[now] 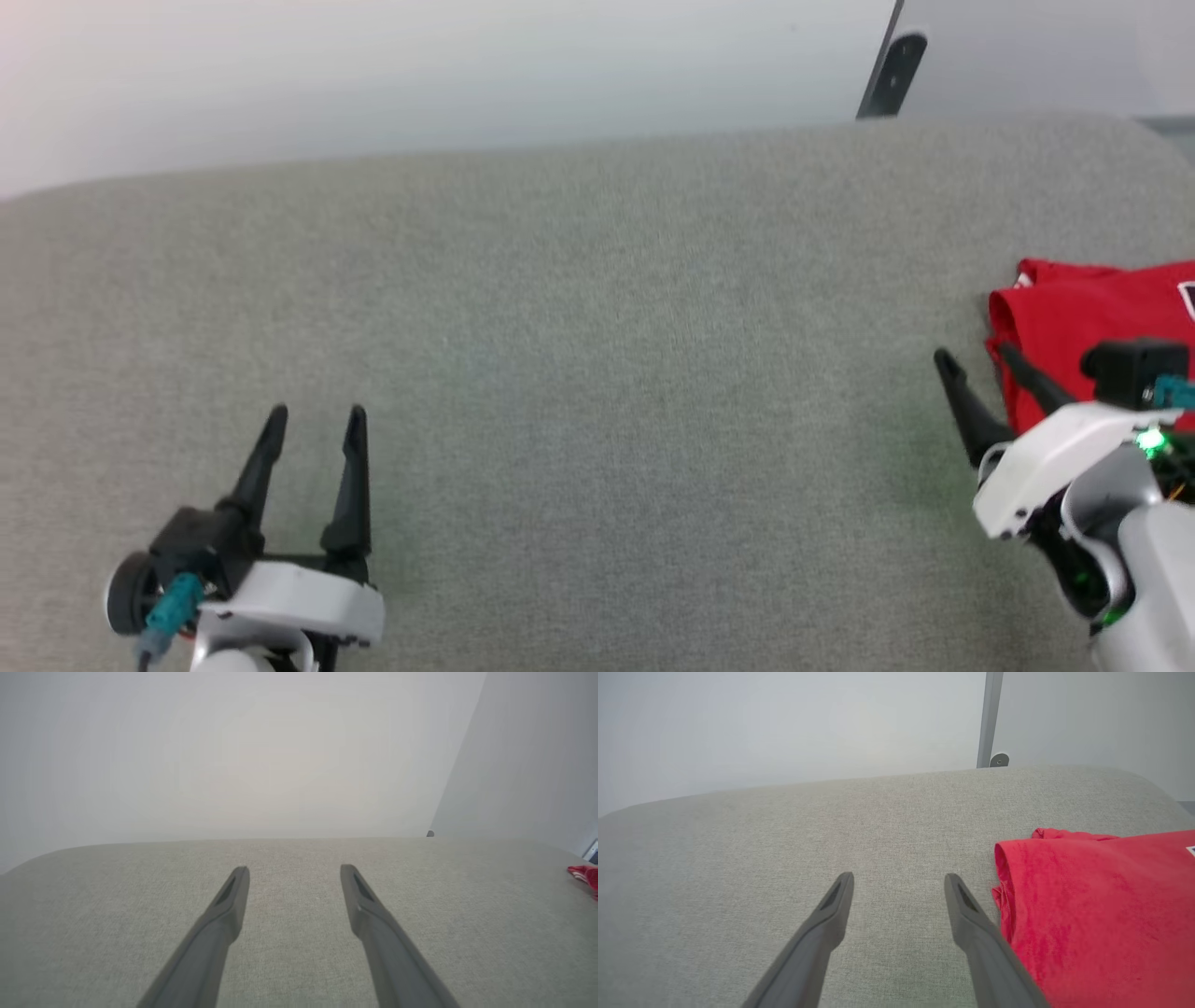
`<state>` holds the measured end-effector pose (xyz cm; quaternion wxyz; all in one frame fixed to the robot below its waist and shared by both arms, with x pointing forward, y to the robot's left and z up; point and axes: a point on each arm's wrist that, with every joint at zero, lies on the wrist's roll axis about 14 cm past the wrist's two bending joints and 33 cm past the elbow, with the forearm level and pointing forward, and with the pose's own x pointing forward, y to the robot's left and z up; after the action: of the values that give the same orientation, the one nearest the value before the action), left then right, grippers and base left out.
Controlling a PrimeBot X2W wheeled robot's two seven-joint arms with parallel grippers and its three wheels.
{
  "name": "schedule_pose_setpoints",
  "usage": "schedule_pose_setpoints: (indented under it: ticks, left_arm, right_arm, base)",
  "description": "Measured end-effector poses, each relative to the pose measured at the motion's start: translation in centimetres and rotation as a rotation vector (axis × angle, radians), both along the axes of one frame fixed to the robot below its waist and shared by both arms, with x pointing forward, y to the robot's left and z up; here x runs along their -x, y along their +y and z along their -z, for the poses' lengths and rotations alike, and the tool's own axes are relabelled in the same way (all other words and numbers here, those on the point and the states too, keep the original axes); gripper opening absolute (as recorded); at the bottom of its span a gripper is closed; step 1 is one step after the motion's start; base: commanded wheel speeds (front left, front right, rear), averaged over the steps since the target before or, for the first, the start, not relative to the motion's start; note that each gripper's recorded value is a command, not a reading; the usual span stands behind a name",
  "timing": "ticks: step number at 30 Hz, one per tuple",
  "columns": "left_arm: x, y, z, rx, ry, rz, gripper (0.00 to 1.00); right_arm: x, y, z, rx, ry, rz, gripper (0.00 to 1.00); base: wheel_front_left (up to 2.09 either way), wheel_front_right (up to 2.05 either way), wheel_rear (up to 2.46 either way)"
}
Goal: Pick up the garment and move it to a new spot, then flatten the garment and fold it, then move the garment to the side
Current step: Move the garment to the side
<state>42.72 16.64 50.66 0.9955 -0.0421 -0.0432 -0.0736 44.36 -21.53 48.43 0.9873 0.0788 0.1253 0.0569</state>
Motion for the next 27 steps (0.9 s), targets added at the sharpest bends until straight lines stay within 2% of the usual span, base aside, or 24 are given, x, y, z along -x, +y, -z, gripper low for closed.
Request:
schedule_pose_setpoints:
  ticks: [6,17,27]
  left_arm:
    - [2.3,-0.1,0.4,-0.003,0.022,0.0,1.0]
    - [7.7,0.8,1.5,0.007,0.061,-0.051,1.0]
    - [9.3,1.5,-0.1,-0.007,0.009,-0.078,1.0]
  right_arm:
    - [2.0,0.6,-1.3,-0.02,-0.064,-0.004,1.0]
    - [6.7,-0.8,-2.8,-0.069,-0.135,0.069,1.0]
    - [9.1,-1.1,-4.2,-0.065,-0.149,0.098,1.0]
  base:
    - [0.0,0.0,0.0]
    - [0.0,0.0,0.0]
    - [0.0,0.0,0.0]
